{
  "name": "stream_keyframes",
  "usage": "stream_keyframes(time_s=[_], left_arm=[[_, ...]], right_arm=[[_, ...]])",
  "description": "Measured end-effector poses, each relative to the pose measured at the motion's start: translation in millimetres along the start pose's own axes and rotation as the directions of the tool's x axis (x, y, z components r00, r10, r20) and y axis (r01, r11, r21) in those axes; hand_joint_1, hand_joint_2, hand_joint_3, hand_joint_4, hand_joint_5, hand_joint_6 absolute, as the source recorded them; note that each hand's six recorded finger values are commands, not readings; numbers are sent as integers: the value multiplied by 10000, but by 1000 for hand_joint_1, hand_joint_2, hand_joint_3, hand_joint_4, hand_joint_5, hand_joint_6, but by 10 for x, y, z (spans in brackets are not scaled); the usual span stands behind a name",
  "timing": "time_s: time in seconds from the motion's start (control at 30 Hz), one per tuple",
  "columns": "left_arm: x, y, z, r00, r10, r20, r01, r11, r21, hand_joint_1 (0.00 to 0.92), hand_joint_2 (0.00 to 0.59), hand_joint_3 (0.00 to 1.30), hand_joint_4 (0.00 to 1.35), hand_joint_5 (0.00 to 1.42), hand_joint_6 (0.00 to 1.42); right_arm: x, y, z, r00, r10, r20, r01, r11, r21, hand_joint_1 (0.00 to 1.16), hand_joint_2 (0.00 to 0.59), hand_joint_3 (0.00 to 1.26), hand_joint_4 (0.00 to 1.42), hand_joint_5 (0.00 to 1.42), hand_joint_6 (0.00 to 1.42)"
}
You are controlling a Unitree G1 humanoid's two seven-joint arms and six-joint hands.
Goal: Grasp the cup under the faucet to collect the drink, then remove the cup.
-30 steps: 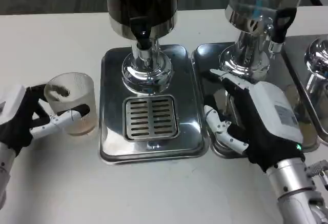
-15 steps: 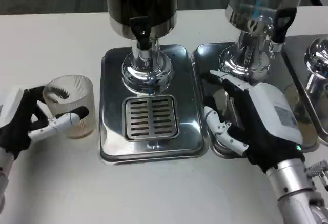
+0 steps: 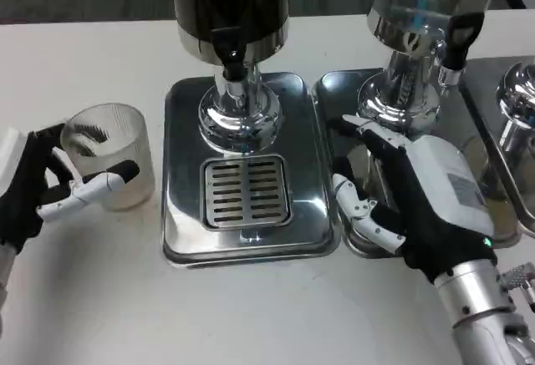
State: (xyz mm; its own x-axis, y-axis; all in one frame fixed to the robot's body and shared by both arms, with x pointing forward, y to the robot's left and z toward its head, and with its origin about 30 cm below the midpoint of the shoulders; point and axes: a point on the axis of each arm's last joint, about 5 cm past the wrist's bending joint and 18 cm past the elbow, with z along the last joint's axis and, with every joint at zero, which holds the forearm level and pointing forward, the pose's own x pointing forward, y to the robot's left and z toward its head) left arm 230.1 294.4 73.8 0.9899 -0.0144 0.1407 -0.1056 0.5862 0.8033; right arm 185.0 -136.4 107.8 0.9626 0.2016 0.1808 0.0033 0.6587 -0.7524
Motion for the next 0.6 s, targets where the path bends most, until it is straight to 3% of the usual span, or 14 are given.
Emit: stream_keyframes(time_s=[0.3, 0.6], left_arm=[[38, -25, 59, 9988, -69, 483, 78, 9998, -193, 285, 194, 602, 652, 924, 1272], [148, -217, 238, 9889, -831, 1229, 895, 9948, -477, 281, 189, 602, 652, 934, 1272]], right_arm=[[1, 2, 5, 10000, -16, -4, 16, 10000, 67, 344, 493, 263, 257, 232, 230], [-24, -23, 47, 9997, -213, 128, 211, 9996, 169, 344, 493, 263, 257, 232, 230]])
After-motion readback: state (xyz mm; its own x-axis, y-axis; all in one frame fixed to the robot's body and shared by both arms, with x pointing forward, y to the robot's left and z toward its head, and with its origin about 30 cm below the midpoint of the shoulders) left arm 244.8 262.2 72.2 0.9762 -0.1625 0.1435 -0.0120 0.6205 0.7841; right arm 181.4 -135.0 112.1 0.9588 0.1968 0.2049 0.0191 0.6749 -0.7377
